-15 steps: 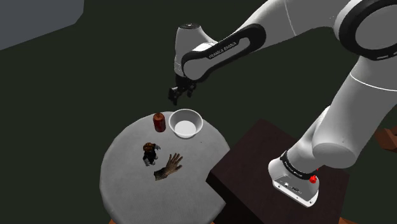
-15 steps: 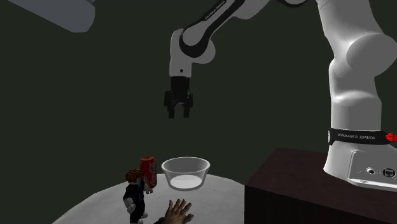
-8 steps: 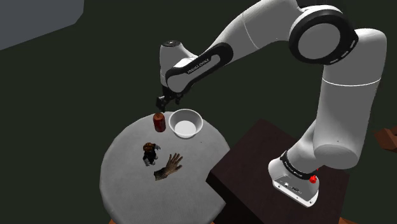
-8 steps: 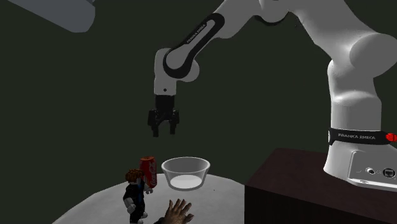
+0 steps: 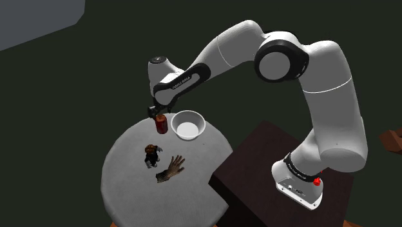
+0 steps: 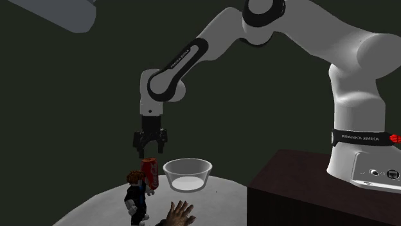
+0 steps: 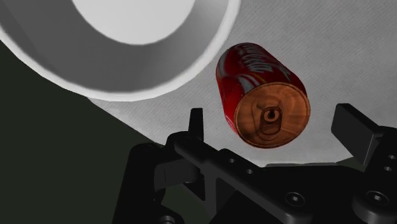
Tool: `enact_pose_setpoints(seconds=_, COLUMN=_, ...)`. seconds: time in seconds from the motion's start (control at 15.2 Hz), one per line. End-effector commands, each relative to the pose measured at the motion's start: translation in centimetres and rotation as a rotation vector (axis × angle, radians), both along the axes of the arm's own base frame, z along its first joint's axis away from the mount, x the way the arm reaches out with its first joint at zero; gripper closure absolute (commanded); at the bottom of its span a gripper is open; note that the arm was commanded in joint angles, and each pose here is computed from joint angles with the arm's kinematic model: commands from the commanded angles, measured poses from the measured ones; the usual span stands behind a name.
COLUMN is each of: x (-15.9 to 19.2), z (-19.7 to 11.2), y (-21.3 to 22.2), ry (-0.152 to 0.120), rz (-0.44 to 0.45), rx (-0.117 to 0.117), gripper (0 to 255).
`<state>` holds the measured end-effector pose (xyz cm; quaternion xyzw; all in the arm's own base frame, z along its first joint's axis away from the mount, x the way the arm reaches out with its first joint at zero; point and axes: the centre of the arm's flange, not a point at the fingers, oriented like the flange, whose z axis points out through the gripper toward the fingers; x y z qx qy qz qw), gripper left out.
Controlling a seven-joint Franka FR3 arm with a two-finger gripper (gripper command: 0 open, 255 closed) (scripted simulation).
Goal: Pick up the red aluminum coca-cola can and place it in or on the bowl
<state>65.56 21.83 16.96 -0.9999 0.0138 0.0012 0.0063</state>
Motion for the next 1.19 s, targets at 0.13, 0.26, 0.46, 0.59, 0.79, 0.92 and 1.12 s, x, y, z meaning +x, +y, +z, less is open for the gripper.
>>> enact_pose_setpoints(seconds=0.13, x=0.4, z=-2.2, y=0.4, ry=0.0, rz=-0.002, rx=-0.001, gripper=0)
enact_pose_setpoints(seconds=0.26, x=0.4, z=-3.3, y=0.4, ry=0.0, rz=-0.002, rx=-0.001, gripper=0)
enact_pose_setpoints(seconds=0.46, x=0.4, z=-4.1, y=0.4, ry=0.0, rz=-0.002, rx=-0.001, gripper=0)
enact_pose_setpoints(seconds=0.59, x=0.4, z=-4.1, y=0.4, ry=0.0, rz=-0.002, rx=-0.001, gripper=0)
enact_pose_setpoints(seconds=0.79, x=0.4, z=-4.1, y=0.4, ry=0.0, rz=-0.002, rx=-0.001, gripper=0)
enact_pose_setpoints(seconds=0.92, x=0.4, z=-4.1, y=0.4, ry=0.0, rz=-0.002, rx=-0.001, gripper=0)
enact_pose_setpoints(seconds=1.12, x=0.4, z=-4.1, y=0.4, ry=0.0, rz=-0.002, rx=-0.001, gripper=255)
